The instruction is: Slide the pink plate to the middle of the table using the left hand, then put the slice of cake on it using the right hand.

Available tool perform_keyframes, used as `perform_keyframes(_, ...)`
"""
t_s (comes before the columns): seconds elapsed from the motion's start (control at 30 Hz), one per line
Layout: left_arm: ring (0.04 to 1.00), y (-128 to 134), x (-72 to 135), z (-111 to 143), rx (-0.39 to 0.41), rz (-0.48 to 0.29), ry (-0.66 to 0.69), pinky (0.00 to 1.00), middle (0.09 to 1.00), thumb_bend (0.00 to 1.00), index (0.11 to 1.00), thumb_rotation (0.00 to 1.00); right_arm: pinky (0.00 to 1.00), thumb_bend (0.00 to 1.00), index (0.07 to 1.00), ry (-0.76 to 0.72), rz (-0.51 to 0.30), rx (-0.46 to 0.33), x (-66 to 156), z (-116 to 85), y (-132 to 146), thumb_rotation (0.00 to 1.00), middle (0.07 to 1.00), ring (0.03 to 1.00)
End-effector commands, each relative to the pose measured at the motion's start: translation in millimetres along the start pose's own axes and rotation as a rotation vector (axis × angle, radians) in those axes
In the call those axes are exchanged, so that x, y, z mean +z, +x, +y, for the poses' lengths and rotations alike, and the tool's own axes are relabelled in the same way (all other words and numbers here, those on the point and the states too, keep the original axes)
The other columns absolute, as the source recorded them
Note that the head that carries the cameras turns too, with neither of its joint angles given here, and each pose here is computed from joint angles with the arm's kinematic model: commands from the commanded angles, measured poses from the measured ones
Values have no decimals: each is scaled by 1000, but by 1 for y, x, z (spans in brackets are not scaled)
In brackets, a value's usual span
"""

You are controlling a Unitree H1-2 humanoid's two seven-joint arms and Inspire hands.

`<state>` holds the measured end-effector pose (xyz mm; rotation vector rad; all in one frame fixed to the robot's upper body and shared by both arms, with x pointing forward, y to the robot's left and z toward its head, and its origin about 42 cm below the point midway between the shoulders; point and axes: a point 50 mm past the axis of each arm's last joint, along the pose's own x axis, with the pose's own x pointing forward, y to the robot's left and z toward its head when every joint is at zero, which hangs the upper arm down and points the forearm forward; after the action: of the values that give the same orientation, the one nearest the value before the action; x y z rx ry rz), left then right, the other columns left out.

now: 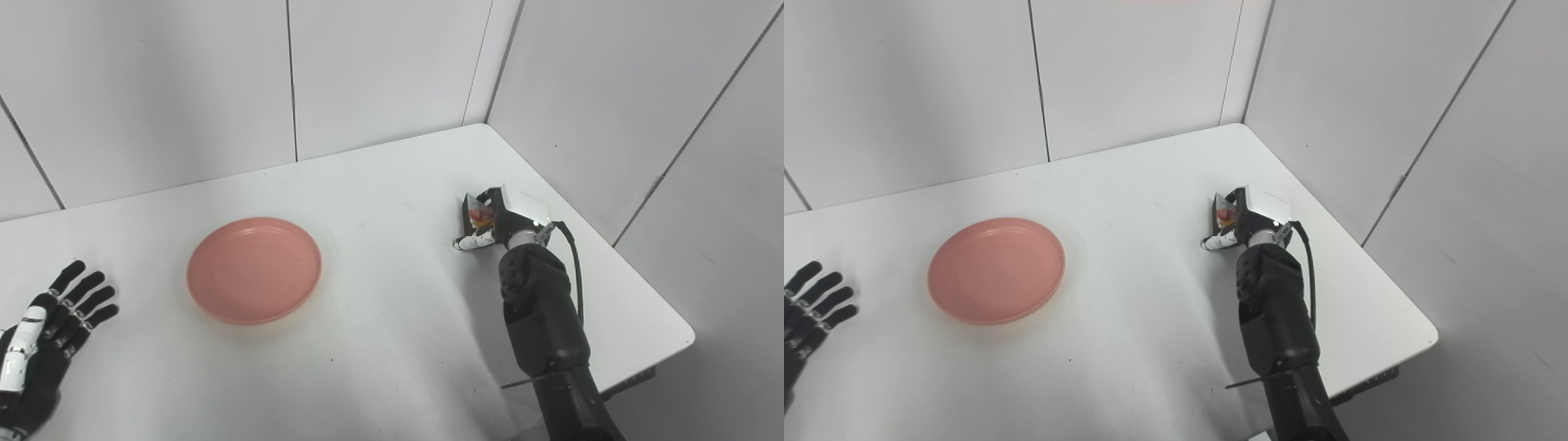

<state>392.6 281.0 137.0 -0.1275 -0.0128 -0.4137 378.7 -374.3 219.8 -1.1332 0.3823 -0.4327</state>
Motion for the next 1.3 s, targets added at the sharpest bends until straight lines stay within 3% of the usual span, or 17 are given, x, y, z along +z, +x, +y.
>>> perform_keyframes(0.0,878,-30,-49,3,43,232,-77,844,903,430,902,904,283,523,489,-2,-6,-41,-2,-15,4,129,447,350)
perform_keyframes(0.3,866,-29,-49,0,44,233,-74,833,891,433,888,885,301,515,487,61,-29,-32,-3,-11,7,131,454,367)
perform_keyframes(0.5,872,-28,-50,-3,35,226,-69,842,896,429,894,894,297,512,487,74,-61,-75,-3,-16,4,131,453,371)
perform_keyframes(0.67,872,-26,-50,-11,30,223,-67,839,899,436,894,889,280,512,487,73,-128,-119,9,-28,-4,132,442,357)
perform_keyframes(0.8,886,-24,-51,-21,23,220,-65,849,913,438,902,890,306,513,487,86,-207,-142,20,-38,-10,127,480,401)
perform_keyframes(1.17,925,-8,-47,-74,36,226,-45,894,947,411,937,958,330,512,489,91,-497,-125,97,-55,-35,130,483,416)
perform_keyframes(1.27,926,-1,-46,-90,42,224,-35,900,943,390,937,987,305,512,488,88,-587,-100,133,-53,-44,129,472,392)
